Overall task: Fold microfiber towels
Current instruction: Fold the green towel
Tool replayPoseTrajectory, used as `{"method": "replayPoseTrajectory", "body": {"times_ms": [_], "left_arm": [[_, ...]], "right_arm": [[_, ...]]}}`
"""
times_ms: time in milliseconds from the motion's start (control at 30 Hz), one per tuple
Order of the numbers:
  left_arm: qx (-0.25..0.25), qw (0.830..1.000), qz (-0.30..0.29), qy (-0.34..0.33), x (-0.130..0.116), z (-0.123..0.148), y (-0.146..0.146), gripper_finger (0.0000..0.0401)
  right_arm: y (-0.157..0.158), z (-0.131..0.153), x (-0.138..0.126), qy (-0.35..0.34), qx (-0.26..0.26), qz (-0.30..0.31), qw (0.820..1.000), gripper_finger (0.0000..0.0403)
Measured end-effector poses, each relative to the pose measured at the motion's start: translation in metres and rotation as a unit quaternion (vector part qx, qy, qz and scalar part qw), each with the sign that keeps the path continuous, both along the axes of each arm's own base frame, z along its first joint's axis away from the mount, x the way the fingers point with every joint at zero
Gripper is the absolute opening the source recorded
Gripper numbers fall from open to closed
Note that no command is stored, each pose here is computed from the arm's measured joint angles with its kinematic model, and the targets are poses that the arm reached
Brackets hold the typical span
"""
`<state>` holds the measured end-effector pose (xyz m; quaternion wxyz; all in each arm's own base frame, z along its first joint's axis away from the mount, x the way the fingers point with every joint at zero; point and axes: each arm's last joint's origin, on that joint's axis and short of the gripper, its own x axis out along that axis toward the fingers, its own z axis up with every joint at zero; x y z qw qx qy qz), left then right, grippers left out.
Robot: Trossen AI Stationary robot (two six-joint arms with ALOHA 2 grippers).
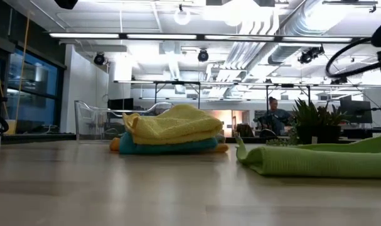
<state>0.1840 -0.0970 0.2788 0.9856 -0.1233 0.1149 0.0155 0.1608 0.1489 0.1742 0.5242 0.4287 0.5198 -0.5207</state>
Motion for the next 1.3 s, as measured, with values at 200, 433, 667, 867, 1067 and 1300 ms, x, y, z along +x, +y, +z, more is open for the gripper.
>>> {"method": "replayPoseTrajectory", "body": {"times_ms": [200,433,667,867,1067,1300], "left_arm": [[0.003,1.000,0.018,-0.003,0.000,0.000,0.001,0.0000],[-0.006,1.000,0.027,-0.004,0.000,0.000,0.001,0.0000],[0.002,1.000,0.025,-0.004,0.000,0.000,0.001,0.0000],[0.002,1.000,0.025,-0.004,0.000,0.000,0.001,0.0000],[0.002,1.000,0.025,-0.003,0.000,0.000,0.001,0.0000],[0.002,1.000,0.025,-0.003,0.000,0.000,0.001,0.0000]], "right_arm": [[-0.008,0.016,-0.007,-0.058,0.010,0.001,0.998,0.0000],[0.003,0.037,0.013,-0.152,0.010,0.016,0.988,0.0000],[0.015,0.051,0.038,-0.212,0.002,0.029,0.977,0.0000],[0.021,0.051,0.066,-0.251,-0.002,0.038,0.967,0.0000],[0.021,0.050,0.093,-0.299,-0.004,0.044,0.953,0.0000],[0.014,0.036,0.109,-0.297,-0.015,0.012,0.955,0.0000]]}}
